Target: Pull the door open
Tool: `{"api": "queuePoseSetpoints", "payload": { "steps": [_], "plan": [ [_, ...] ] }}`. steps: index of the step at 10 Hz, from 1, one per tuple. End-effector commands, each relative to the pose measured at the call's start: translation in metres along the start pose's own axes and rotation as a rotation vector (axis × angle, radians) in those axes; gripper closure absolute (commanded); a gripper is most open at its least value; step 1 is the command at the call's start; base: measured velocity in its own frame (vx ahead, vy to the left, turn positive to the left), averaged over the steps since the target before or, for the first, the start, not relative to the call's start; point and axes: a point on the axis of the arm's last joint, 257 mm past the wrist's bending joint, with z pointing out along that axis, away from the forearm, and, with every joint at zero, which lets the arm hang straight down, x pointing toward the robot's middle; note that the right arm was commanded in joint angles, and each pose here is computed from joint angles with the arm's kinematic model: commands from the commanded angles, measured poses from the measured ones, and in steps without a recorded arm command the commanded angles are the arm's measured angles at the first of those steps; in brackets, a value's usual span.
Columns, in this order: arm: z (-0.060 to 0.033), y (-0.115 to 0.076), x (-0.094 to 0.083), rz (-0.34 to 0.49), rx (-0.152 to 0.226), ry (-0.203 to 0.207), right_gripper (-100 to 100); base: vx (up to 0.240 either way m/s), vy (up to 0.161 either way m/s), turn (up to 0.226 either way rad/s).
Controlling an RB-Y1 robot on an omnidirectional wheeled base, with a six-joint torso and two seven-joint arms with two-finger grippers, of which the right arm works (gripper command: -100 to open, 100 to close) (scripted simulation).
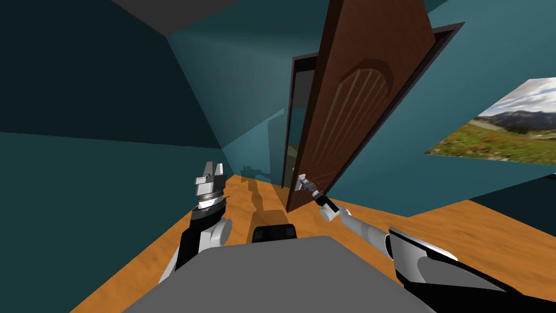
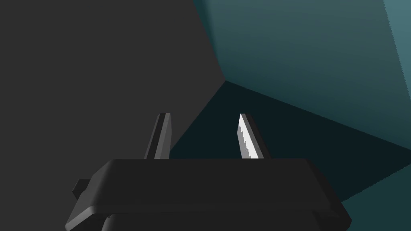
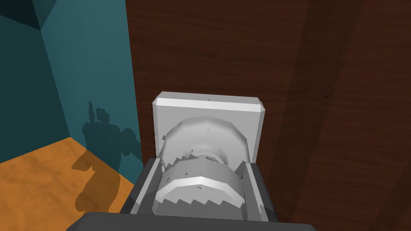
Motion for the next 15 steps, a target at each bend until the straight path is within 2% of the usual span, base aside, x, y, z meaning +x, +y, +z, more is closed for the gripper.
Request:
{"api": "queuePoseSetpoints", "payload": {
  "steps": [1, 2, 3, 4, 5, 11, 12, 15],
  "plan": [
    [-0.0064, -0.002, 0.003, 0.002, 0.020, 0.005, 100, -0.215, -0.133, 0.104],
    [-0.0110, -0.003, 0.003, 0.004, 0.033, 0.004, 100, -0.218, -0.136, 0.095],
    [-0.0078, -0.002, 0.001, 0.001, 0.025, 0.002, 100, -0.096, -0.062, 0.024],
    [-0.0153, -0.004, 0.000, 0.003, 0.045, 0.000, 100, -0.139, -0.092, 0.151],
    [-0.0171, -0.004, 0.000, 0.002, 0.051, 0.001, 100, -0.205, -0.157, 0.141],
    [-0.0415, -0.005, 0.003, 0.003, 0.123, 0.005, 100, -0.197, -0.159, 0.141],
    [-0.0403, -0.006, 0.000, 0.003, 0.118, -0.001, 100, -0.088, -0.062, 0.027],
    [-0.0466, -0.006, 0.000, 0.004, 0.137, -0.001, 100, -0.158, -0.120, 0.148]
  ]
}}
